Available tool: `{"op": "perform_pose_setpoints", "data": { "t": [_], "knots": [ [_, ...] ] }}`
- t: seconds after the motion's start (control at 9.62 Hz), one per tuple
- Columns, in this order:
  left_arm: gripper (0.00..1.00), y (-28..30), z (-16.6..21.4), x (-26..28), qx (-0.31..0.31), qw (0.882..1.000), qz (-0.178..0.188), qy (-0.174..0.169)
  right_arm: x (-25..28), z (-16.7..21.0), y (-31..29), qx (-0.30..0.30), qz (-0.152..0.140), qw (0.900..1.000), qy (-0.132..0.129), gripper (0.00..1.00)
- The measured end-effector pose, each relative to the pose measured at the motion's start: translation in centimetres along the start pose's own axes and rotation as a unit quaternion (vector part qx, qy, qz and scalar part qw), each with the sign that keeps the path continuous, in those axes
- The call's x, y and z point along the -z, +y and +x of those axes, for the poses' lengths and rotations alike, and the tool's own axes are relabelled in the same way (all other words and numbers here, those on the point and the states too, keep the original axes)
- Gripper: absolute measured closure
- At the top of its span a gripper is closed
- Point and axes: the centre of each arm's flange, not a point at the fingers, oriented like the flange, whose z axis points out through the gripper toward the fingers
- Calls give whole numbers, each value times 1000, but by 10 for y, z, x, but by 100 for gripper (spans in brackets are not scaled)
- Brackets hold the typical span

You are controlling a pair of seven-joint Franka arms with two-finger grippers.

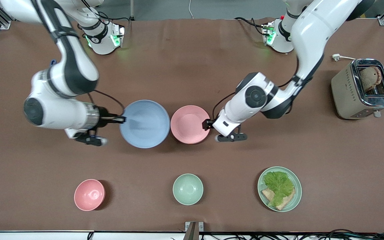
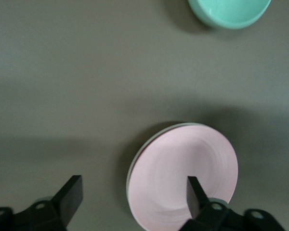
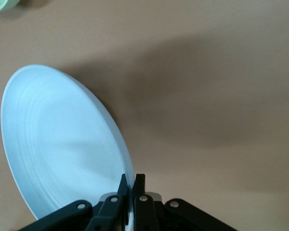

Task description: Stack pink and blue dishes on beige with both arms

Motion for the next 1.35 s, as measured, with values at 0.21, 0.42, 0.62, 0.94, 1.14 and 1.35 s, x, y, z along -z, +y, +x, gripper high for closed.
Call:
{"op": "perform_pose_setpoints", "data": {
  "t": [0.21,0.42,0.62,0.94,1.14,1.35],
  "knots": [
    [0,-50,22,95,38,996,74,41,-56,-33,-40,5,19,999,25,94],
    [0,-104,39,162,39,991,111,71,-105,-58,-65,13,28,999,24,94],
    [0,-151,49,208,16,989,127,73,-142,-64,-67,15,41,998,35,94],
    [0,-222,38,317,-30,992,114,43,-171,-65,-65,12,48,998,38,94],
    [0,-239,3,376,-54,991,115,39,-178,-64,-65,11,52,998,42,93],
    [0,-249,-15,402,-48,992,106,45,-185,-62,-62,10,51,998,40,86]
  ]
}}
